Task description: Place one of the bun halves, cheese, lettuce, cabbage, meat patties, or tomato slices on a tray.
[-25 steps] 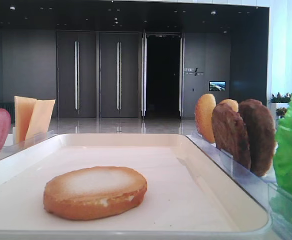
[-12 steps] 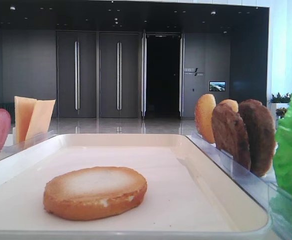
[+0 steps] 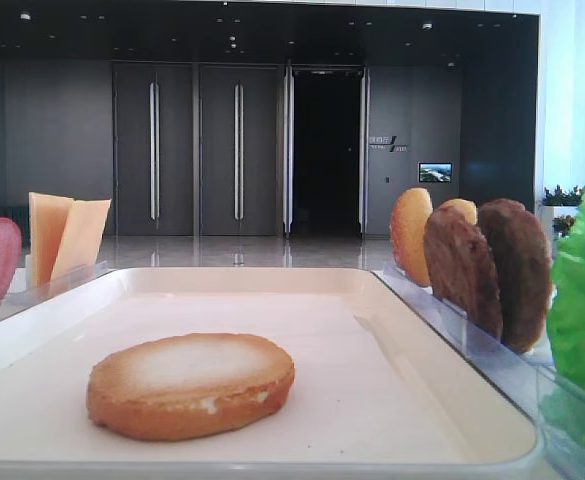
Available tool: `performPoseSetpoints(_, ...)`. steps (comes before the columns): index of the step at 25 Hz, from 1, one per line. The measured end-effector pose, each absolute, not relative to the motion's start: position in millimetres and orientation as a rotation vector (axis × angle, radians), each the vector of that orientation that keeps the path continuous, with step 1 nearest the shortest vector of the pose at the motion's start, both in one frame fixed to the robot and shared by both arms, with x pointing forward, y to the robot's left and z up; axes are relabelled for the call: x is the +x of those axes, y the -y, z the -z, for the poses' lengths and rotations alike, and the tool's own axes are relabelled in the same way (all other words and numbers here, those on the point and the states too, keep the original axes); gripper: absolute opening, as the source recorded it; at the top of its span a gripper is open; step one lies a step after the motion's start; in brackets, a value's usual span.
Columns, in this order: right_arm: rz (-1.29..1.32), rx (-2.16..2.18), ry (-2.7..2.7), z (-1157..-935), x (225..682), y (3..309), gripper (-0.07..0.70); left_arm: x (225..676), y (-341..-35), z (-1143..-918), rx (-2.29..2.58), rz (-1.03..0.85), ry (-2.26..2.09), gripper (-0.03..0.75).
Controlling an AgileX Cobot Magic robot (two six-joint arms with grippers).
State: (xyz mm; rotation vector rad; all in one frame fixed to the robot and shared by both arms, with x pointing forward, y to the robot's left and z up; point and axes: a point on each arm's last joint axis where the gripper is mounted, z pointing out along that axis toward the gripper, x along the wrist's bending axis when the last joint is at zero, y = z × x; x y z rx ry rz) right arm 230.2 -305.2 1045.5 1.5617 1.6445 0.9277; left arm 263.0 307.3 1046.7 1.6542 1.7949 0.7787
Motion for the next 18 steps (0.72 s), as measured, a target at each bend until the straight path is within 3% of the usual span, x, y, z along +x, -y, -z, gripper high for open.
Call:
performPoseSetpoints(8,-0.928,1.562,-1.645,-1045,230,305,0.209,243,-308,-1045,1.562,-0.857,-1.702,0.192)
performPoseSetpoints(18,-0.928,1.562,-1.645,-1045,230,305,0.209,232,-309,-1042,1.510,-0.899,-1.652,0.183)
